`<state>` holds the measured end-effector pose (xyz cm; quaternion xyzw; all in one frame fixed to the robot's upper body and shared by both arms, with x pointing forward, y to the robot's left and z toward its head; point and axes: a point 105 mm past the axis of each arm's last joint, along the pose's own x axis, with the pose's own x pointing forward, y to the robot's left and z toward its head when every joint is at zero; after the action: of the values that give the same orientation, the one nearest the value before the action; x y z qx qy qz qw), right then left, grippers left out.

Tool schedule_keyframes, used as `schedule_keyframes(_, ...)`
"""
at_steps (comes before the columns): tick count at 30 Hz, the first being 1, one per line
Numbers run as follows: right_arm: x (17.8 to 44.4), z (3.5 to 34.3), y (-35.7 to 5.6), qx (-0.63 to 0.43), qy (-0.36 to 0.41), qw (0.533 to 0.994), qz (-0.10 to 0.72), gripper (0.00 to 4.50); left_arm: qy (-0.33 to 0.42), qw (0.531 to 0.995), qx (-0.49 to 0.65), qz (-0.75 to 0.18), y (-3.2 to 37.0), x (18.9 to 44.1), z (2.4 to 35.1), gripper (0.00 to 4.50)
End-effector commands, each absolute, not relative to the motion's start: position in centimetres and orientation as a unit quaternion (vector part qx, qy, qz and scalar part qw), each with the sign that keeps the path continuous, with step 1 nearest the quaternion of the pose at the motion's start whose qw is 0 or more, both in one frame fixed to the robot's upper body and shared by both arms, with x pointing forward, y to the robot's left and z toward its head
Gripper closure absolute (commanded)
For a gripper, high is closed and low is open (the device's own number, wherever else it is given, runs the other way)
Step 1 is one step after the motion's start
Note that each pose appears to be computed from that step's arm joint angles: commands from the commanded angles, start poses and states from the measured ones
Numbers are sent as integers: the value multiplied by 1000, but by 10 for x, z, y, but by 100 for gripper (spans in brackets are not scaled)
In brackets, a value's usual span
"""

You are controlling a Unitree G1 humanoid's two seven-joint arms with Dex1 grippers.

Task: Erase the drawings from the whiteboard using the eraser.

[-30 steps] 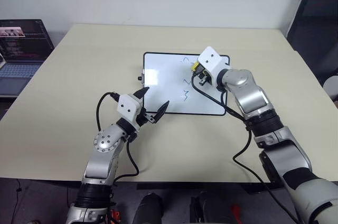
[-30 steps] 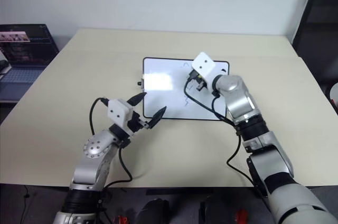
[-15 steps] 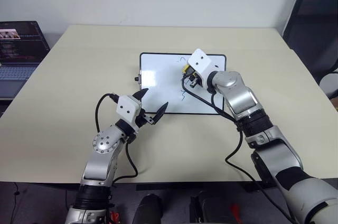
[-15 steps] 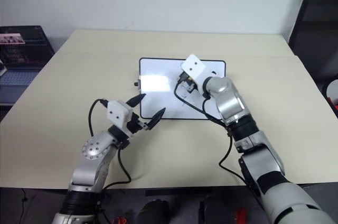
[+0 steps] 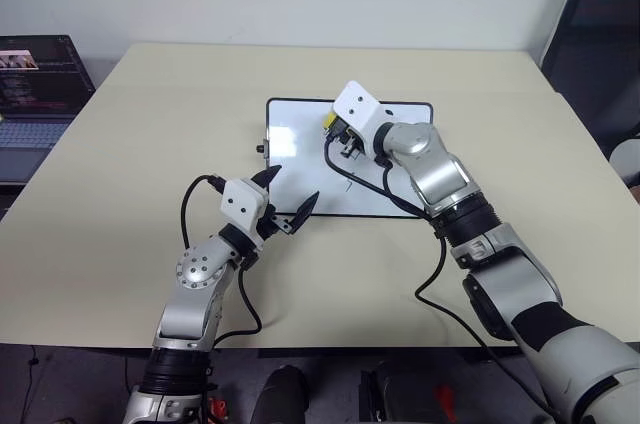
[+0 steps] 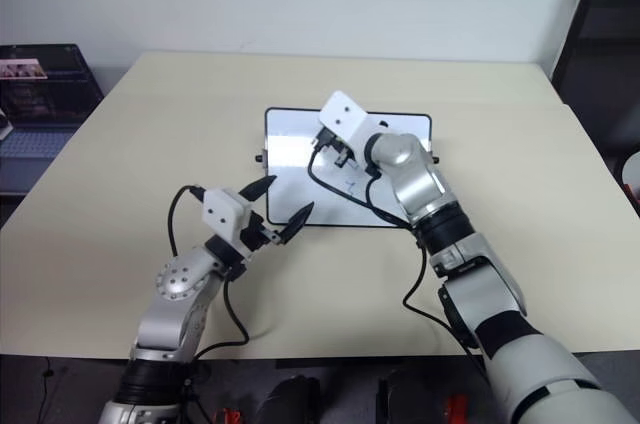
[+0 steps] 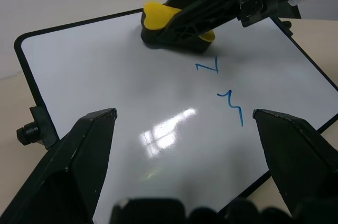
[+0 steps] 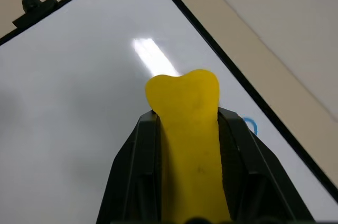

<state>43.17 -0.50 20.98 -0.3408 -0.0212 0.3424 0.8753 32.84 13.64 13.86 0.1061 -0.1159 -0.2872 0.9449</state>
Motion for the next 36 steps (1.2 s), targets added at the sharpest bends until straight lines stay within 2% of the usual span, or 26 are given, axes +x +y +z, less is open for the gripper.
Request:
schedule_keyframes(1, 432, 226, -1, -377, -56, 855, 351, 341, -144, 940, 114, -289, 133, 327, 152, 0)
schedule_keyframes(9, 443, 222, -12, -417, -45, 835, 356, 341, -145, 941, 115, -284, 135, 328, 153, 0)
schedule_keyframes(18, 454, 225, -24, -426, -34, 837, 343, 341, -144, 941, 113, -286, 134, 327, 152, 0)
schedule_keyframes(36, 461, 204, -82, -430, 42, 843, 319, 341, -143, 939, 111, -292, 132, 328, 150, 0)
